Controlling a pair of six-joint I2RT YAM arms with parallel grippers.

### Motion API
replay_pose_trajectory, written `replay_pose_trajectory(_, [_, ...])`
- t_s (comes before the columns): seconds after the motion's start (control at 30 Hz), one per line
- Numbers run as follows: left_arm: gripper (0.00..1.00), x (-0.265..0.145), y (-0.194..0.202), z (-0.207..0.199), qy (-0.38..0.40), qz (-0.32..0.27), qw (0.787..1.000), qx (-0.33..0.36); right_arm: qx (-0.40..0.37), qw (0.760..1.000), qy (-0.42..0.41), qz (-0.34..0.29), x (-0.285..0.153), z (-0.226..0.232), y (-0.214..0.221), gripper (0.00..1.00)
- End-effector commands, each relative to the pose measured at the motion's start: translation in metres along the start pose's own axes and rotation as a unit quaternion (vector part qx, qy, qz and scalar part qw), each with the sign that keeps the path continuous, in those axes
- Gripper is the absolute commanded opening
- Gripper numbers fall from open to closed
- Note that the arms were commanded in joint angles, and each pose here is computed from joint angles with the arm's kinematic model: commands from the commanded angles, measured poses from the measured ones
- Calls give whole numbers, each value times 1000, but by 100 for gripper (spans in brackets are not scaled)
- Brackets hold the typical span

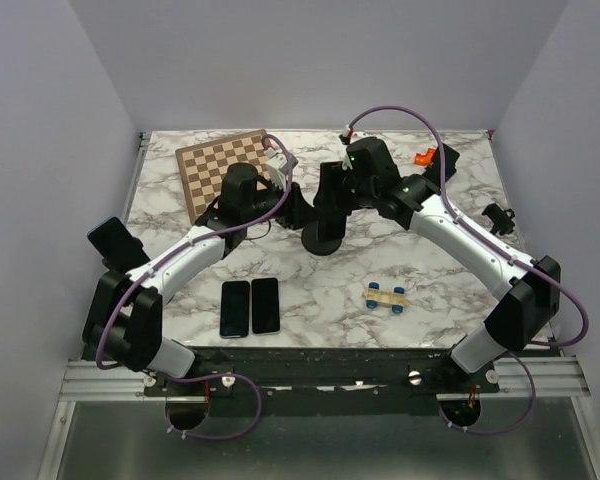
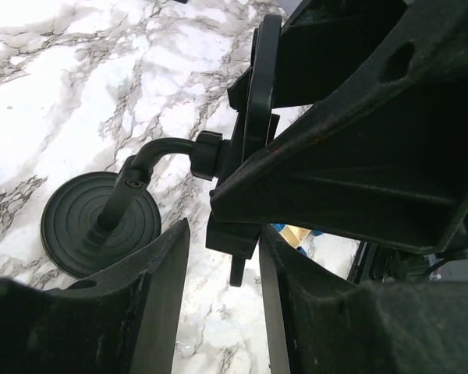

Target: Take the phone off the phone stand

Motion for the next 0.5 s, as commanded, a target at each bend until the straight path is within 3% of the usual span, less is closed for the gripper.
replay_pose_trajectory(0.0, [48,6,-1,2,14,-7,999,34,12,998,-61,9,-7,12,2,1])
replay_pose_trajectory(0.17, [40,7,-4,0,23,-16,999,47,15,998,-56,15,-3,10,7,1])
replay_pose_trajectory(0.33, [23,5,-8,-5,32,-24,998,54,13,1000,-9,10,1,1,7,1])
replay_pose_trajectory(0.47, [6,2,-9,-8,41,-24,997,57,7,997,78,-19,1,-14,3,1])
Point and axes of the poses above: each gripper's point midway between its finger pads, its own x axis out along the fingers, its own z axis along the line the jaws close on, y = z × x, the point moved 8 cm from there along -x, back along the fingers, and after that the axes turned 3 degrees about x, right-handed, at the moved point
